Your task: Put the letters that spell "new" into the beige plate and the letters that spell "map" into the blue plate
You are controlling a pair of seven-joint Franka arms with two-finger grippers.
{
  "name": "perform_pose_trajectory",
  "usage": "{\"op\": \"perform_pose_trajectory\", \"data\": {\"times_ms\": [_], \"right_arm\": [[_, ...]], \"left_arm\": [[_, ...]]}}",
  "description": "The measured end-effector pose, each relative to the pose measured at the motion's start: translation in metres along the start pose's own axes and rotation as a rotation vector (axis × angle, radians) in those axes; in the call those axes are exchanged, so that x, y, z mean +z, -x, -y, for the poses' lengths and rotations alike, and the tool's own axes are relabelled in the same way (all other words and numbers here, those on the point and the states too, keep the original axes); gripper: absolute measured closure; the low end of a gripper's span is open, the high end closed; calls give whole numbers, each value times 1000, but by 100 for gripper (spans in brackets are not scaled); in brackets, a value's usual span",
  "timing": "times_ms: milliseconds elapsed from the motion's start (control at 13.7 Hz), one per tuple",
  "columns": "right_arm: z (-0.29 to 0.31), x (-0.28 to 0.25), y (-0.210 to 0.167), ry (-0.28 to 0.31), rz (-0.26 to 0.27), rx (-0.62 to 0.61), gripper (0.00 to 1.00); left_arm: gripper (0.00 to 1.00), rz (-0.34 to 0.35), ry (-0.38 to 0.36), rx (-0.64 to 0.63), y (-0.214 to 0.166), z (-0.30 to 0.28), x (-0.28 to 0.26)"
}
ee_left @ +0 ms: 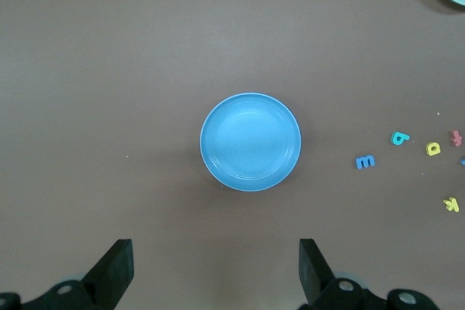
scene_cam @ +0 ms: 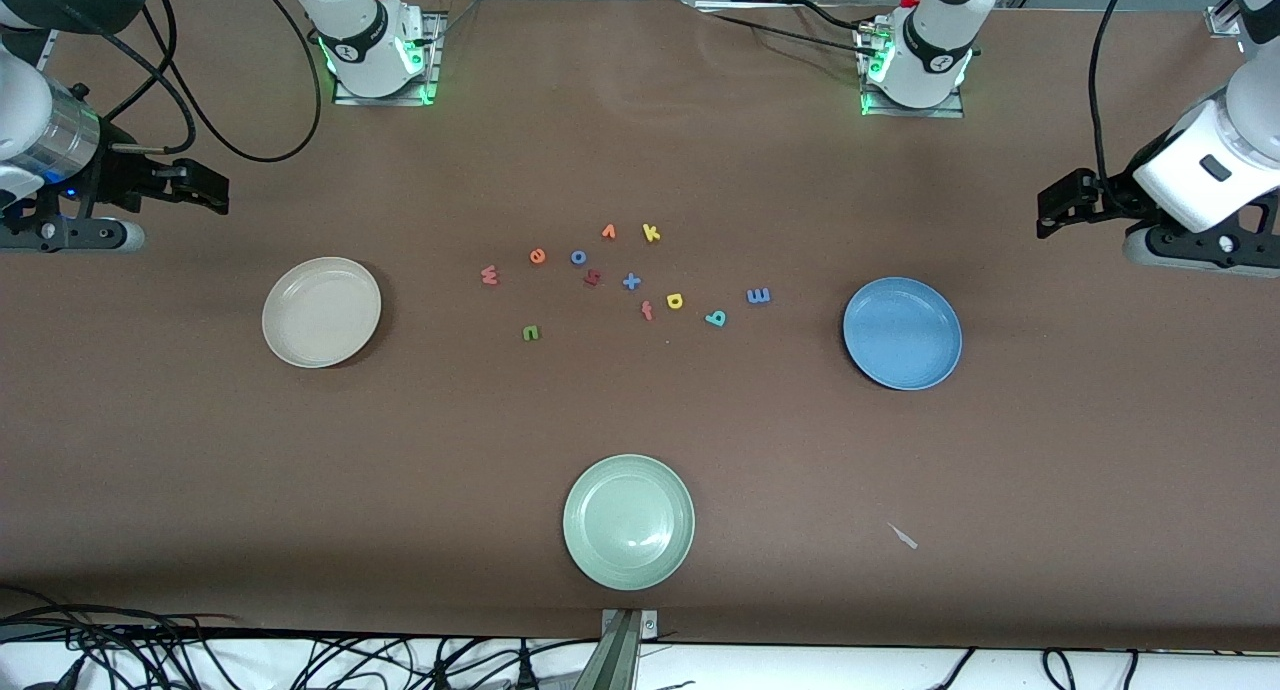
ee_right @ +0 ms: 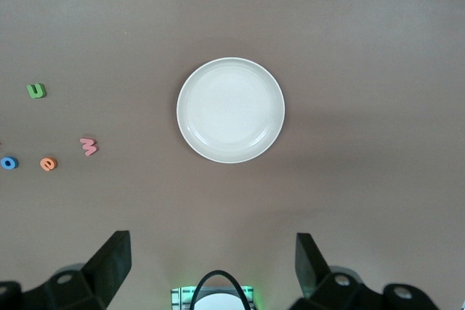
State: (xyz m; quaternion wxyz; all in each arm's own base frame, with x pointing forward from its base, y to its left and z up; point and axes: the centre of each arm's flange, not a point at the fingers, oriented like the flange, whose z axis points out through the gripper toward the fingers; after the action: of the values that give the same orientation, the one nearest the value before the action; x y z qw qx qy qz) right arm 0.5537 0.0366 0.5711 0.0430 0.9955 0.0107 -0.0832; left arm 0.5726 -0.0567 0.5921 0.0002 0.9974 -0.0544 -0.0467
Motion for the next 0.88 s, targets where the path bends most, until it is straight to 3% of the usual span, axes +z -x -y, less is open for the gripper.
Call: {"op": "perform_pose_trajectory", "data": {"times_ms": [511,876], "right_arm": [[1,0,-1,-1,-5,-1,0],[21,-1,-3,-9,-25,-36,0]], "left_arm": [[0,146,2,268,-41,-161,118],[0,174,0,544,-51,-264,221]]}}
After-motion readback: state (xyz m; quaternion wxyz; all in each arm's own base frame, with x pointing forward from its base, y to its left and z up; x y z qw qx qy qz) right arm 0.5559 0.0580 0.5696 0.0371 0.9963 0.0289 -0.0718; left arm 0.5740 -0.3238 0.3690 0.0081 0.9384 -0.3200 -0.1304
